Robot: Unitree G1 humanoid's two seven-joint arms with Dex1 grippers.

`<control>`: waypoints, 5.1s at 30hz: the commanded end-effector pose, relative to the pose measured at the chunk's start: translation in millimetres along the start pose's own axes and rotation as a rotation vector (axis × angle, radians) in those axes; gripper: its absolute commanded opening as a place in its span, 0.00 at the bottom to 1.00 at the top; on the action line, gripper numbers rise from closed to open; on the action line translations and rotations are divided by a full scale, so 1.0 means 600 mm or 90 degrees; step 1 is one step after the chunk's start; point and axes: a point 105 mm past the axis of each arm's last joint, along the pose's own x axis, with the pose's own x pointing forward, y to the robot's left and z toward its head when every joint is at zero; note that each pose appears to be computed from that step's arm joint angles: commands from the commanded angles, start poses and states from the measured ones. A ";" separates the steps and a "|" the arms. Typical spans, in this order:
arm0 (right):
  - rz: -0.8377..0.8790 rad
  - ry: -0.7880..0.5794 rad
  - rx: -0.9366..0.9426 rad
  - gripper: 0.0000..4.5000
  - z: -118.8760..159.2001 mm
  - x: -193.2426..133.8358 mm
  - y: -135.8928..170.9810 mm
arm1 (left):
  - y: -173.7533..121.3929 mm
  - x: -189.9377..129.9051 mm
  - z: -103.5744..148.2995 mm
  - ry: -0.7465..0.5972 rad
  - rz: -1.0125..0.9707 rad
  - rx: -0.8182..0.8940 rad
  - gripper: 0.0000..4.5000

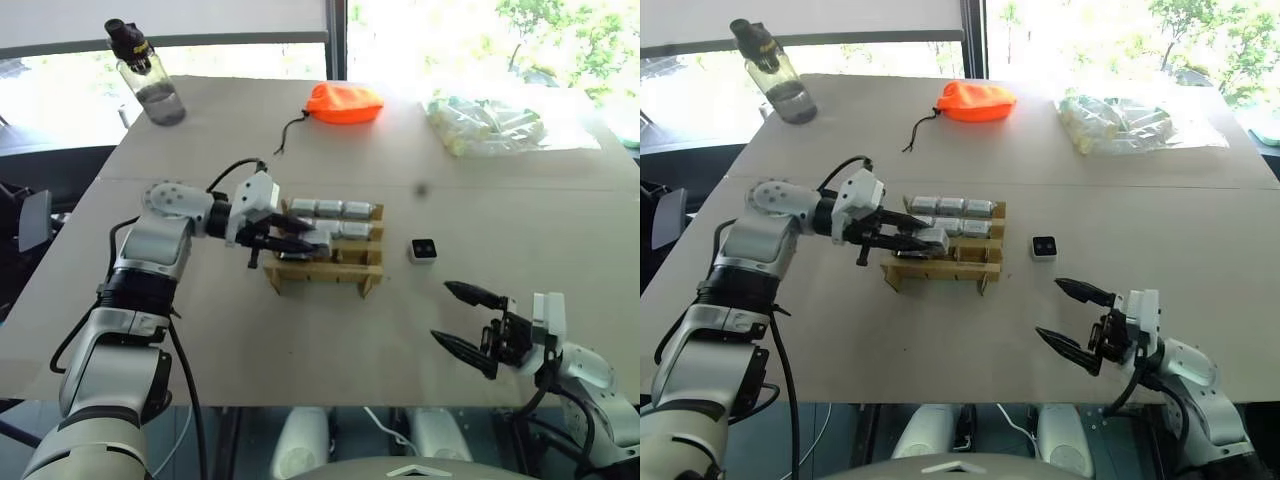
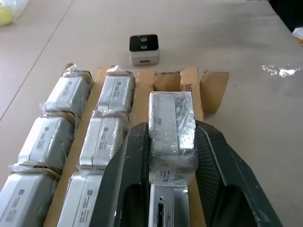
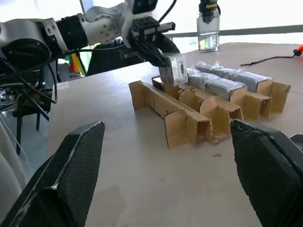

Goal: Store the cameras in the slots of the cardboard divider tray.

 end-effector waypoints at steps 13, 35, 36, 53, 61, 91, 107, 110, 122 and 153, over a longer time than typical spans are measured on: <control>0.035 -0.001 -0.043 0.93 -0.001 -0.018 0.001 | 0.009 0.010 0.018 -0.013 -0.009 0.037 0.17; 0.023 -0.011 -0.045 0.93 -0.001 -0.022 0.004 | 0.007 0.015 -0.004 0.004 -0.033 0.011 0.17; 0.022 -0.012 -0.045 0.93 0.000 -0.022 0.004 | 0.007 0.015 -0.005 0.006 -0.033 0.010 0.17; 0.015 -0.024 -0.048 0.93 0.007 -0.019 0.002 | 0.001 0.018 -0.014 0.008 -0.051 -0.007 0.17; 0.015 -0.025 -0.049 0.93 0.007 -0.021 0.002 | 0.001 0.021 -0.021 0.014 -0.051 -0.006 0.17; -0.064 0.032 -0.065 0.93 -0.014 -0.003 -0.017 | 0.002 -0.003 0.035 -0.052 -0.023 0.027 0.99; -0.445 0.142 -0.036 0.93 -0.044 0.085 -0.120 | -0.062 -0.072 0.079 -0.043 0.123 -0.017 0.99; -0.491 0.176 -0.035 0.93 -0.056 0.086 -0.129 | -0.074 -0.081 0.077 -0.041 0.152 -0.036 0.99; -0.548 0.185 0.012 0.93 -0.074 0.108 -0.142 | -0.086 -0.100 0.065 -0.017 0.210 -0.066 0.99; 0.091 0.197 -0.792 0.42 0.044 0.185 -0.103 | -0.015 -0.002 0.092 -0.107 0.001 -0.059 1.00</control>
